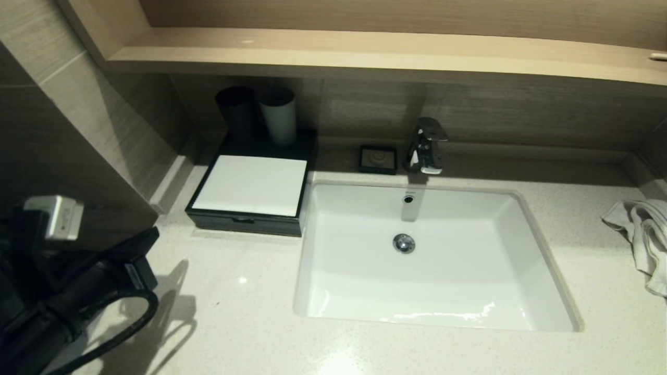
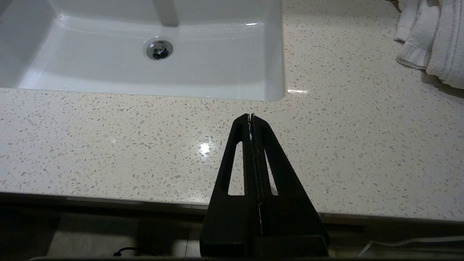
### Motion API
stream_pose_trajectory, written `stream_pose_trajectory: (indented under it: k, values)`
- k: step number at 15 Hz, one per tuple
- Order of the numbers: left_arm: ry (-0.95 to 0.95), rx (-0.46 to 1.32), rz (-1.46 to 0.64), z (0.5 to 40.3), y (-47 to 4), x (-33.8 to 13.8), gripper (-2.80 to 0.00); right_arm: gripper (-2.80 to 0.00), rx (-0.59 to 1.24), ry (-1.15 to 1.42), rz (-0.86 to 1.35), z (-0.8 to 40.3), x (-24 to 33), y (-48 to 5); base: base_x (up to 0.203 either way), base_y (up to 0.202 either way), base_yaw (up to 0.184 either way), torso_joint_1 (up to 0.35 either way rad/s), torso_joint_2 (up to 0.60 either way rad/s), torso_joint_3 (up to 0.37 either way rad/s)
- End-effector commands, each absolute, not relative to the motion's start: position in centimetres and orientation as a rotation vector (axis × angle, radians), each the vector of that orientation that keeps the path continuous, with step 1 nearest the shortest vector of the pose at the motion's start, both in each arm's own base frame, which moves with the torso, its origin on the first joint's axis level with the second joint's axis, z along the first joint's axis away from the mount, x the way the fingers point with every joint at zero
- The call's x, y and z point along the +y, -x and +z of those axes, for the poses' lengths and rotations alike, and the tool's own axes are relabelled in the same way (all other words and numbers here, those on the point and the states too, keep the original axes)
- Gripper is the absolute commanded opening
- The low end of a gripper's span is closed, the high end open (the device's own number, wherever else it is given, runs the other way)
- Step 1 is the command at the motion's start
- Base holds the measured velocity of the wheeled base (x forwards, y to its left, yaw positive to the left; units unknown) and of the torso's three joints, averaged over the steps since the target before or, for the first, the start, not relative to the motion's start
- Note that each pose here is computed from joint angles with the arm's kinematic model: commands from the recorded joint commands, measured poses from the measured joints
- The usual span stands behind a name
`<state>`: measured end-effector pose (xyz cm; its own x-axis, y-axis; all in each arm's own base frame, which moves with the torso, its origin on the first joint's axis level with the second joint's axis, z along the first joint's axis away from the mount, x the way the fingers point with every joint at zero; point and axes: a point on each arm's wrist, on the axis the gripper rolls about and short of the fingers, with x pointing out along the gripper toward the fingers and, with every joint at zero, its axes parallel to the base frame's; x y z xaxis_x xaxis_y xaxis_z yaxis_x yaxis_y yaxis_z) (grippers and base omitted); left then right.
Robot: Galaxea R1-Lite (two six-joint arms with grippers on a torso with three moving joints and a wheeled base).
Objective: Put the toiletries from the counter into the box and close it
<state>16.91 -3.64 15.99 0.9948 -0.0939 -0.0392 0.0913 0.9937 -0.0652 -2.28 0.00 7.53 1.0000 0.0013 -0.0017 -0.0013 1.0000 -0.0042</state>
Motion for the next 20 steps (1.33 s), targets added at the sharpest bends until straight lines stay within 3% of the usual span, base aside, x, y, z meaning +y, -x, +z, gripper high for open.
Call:
stream_pose_trajectory:
  k: [1, 20]
  values:
    - [0.066, 0.021, -0.092, 16.0, -15.4, -3.3, -2.8, -2.8, 0.002, 0.005, 0.002, 7.5, 0.0, 2.3, 0.0, 0.0, 0.0, 0.0, 0.0, 0.0]
    - [0.058, 0.001, -0.049, 15.1, -7.7, -1.1, -2.8, -2.8, 0.002, 0.005, 0.002, 7.5, 0.0, 2.3, 0.0, 0.0, 0.0, 0.0, 0.0, 0.0]
